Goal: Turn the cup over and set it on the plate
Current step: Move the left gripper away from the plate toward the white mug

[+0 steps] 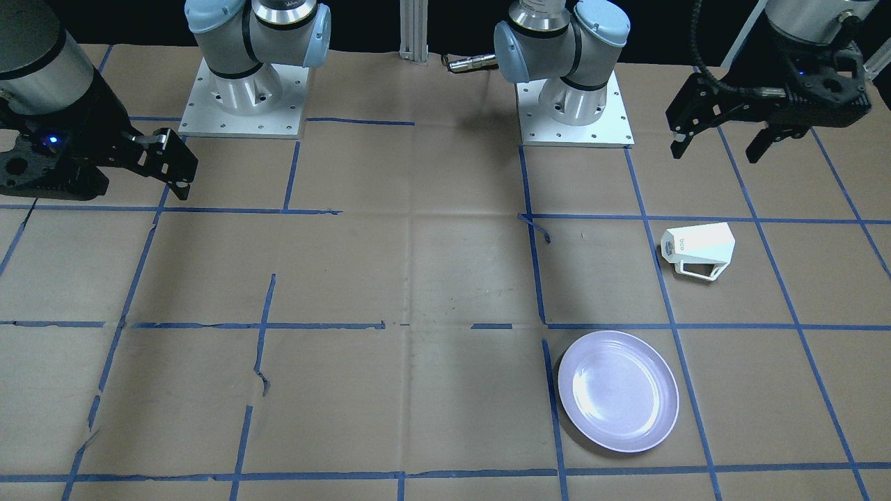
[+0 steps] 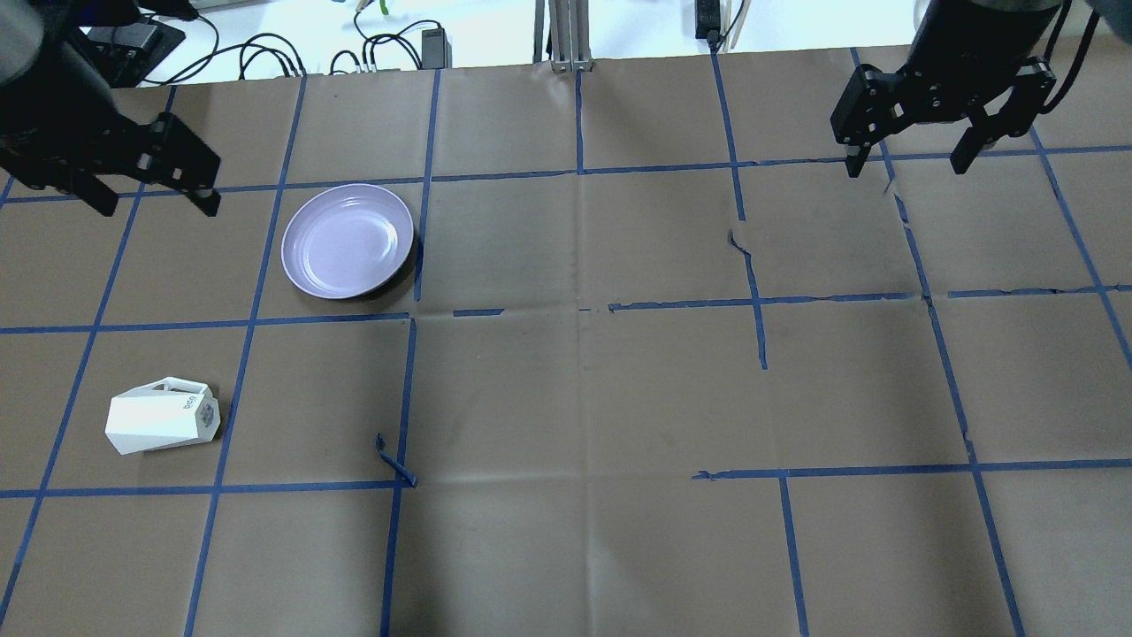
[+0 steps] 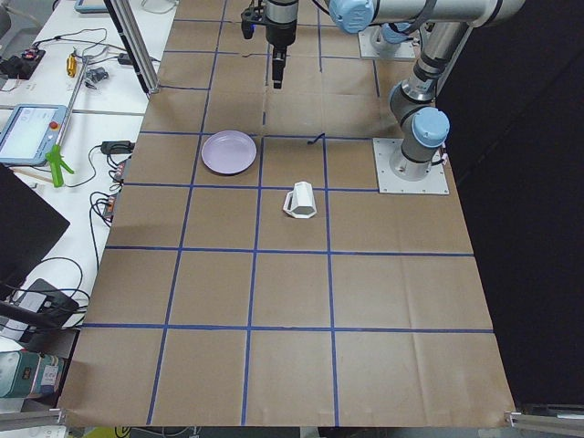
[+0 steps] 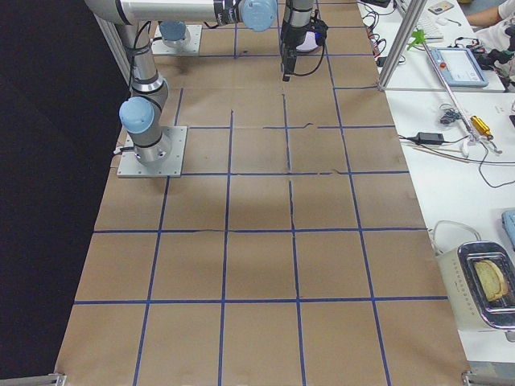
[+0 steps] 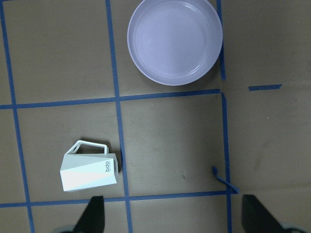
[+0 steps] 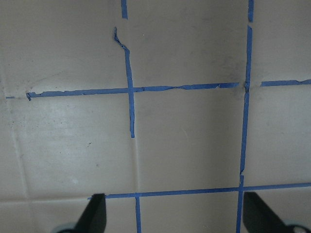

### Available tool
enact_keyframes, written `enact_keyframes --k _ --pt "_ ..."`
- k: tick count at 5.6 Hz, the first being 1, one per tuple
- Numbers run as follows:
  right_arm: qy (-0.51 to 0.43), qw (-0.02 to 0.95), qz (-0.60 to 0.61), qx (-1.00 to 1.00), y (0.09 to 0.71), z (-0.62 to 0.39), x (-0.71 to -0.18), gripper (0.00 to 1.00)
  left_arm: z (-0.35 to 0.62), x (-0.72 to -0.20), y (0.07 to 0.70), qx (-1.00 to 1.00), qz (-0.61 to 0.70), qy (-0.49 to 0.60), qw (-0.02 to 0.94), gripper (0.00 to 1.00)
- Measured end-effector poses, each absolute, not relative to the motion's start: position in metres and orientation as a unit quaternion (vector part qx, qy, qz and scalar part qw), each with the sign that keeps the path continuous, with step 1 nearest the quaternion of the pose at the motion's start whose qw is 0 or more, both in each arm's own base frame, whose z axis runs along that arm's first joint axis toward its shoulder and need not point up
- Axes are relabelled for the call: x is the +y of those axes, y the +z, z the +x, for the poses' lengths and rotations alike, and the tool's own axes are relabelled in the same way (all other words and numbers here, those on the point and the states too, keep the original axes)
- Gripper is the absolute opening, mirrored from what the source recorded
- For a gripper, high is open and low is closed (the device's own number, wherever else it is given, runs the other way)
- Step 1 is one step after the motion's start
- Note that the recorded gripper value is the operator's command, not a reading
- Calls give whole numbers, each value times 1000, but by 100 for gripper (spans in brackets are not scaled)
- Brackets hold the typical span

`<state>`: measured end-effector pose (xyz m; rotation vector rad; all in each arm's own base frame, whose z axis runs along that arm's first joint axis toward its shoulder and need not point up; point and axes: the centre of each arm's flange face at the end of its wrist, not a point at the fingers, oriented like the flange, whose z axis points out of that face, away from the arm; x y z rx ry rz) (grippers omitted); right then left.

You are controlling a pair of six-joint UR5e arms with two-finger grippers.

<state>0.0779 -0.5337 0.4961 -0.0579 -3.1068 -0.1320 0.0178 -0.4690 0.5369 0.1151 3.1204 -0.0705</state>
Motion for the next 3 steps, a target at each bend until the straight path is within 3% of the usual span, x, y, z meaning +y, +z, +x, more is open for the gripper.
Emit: enact_keyframes --k 3 --pt "-42 16 -19 -999 496 78 -534 100 179 -428 525 993 105 -13 -44 98"
